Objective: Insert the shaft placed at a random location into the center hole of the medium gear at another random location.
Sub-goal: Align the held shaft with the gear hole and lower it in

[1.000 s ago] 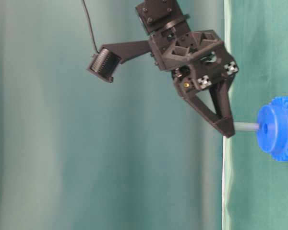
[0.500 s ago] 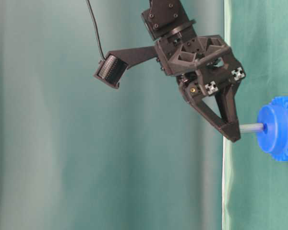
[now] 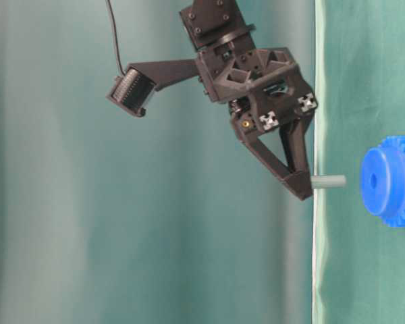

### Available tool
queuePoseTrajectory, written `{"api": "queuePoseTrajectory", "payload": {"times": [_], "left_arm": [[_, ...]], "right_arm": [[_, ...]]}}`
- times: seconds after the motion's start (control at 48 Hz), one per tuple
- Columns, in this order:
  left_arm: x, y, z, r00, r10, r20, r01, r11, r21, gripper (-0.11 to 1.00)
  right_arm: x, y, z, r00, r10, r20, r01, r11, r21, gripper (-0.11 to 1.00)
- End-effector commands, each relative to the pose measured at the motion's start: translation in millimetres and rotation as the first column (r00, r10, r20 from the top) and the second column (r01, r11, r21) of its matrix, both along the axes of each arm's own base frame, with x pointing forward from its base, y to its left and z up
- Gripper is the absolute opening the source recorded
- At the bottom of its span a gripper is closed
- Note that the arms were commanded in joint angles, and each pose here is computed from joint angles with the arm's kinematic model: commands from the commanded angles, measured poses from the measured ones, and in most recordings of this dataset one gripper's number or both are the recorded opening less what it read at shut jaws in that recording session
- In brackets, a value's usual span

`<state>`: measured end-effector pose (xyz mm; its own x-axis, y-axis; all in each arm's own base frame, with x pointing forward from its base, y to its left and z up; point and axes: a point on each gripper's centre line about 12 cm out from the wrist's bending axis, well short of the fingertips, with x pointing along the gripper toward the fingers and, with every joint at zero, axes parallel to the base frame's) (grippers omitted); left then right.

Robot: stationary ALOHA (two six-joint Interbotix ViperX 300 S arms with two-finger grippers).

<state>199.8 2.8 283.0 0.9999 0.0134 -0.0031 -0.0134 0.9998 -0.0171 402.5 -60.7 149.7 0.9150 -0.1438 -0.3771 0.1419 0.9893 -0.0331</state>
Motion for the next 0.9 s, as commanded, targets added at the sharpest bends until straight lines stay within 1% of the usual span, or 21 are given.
{"api": "queuePoseTrajectory", "payload": {"times": [0.0,0.104,0.375,0.709,0.875], "left_arm": [[2.2,0.6,7.5,1.000,0.002,0.018,-0.002,1.000,0.003,0.00],[2.2,1.5,7.5,1.000,0.007,0.018,-0.007,1.000,0.003,0.00],[2.1,1.8,6.9,1.000,0.008,0.017,-0.009,1.000,0.003,0.00],[2.2,1.8,7.5,1.000,0.009,0.018,-0.009,1.000,0.002,0.00],[2.2,1.8,7.5,1.000,0.009,0.018,-0.009,1.000,0.002,0.00]], "right_arm": [[1.6,2.4,15.5,0.999,0.012,0.034,-0.011,1.000,-0.018,0.13],[2.3,6.6,15.1,0.999,0.022,0.035,-0.021,1.000,-0.017,0.13],[3.5,6.5,9.3,0.999,0.023,0.025,-0.023,1.000,-0.018,0.13],[8.9,5.6,-11.1,1.000,0.021,0.018,-0.021,1.000,-0.015,0.13],[8.9,5.6,-16.6,1.000,0.021,0.009,-0.021,1.000,-0.014,0.13]]}}
